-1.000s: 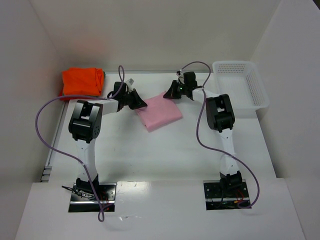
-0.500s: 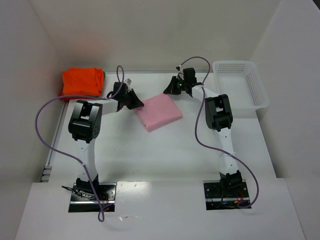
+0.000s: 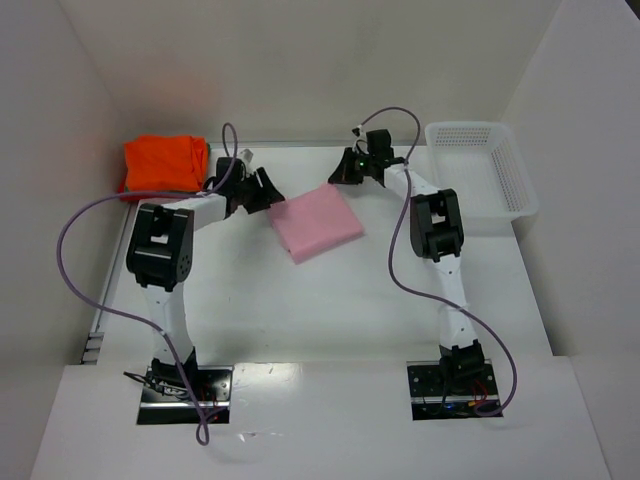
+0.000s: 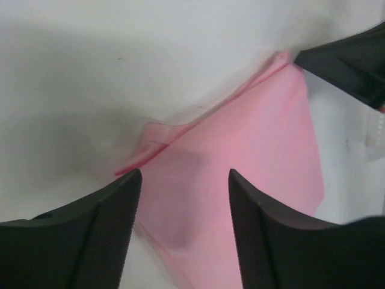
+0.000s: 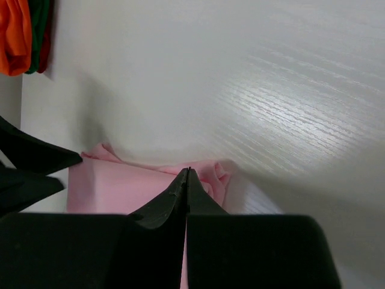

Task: Fold and stack the t-shirts
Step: Fold the long partially folded tshirt into a neat square

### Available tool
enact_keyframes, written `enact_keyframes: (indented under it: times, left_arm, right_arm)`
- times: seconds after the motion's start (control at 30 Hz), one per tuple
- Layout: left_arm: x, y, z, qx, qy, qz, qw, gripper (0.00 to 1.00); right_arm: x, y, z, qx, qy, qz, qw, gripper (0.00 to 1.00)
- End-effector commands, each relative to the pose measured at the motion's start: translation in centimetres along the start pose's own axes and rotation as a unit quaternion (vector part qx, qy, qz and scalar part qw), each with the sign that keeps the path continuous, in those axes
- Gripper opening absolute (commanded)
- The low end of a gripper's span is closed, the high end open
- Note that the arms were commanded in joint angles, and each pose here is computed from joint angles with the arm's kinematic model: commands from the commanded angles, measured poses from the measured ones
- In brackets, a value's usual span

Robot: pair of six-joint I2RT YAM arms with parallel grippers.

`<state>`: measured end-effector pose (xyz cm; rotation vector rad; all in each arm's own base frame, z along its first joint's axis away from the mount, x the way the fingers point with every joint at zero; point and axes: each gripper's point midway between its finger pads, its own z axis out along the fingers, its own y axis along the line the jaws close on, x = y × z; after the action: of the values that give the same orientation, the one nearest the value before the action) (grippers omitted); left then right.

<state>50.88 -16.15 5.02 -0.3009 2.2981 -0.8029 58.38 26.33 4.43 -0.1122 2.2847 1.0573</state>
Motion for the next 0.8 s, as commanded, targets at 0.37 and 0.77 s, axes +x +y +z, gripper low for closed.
enact_keyframes:
  times: [0.37, 0.77]
  left_arm:
    - [0.4, -4.2, -11.7, 0.010, -0.051, -0.006, 0.999, 1.00]
    - [5.3, -2.5, -12.9, -0.038, -0.057, -0.097, 0.993, 1.00]
  right_arm:
    - [-3.8, 8.8, -11.8, 0.035, -0.065, -0.066, 0.995, 0.33]
    - [1.8, 8.7, -14.3, 0.150, -0.055, -0.111, 0.981, 0.97]
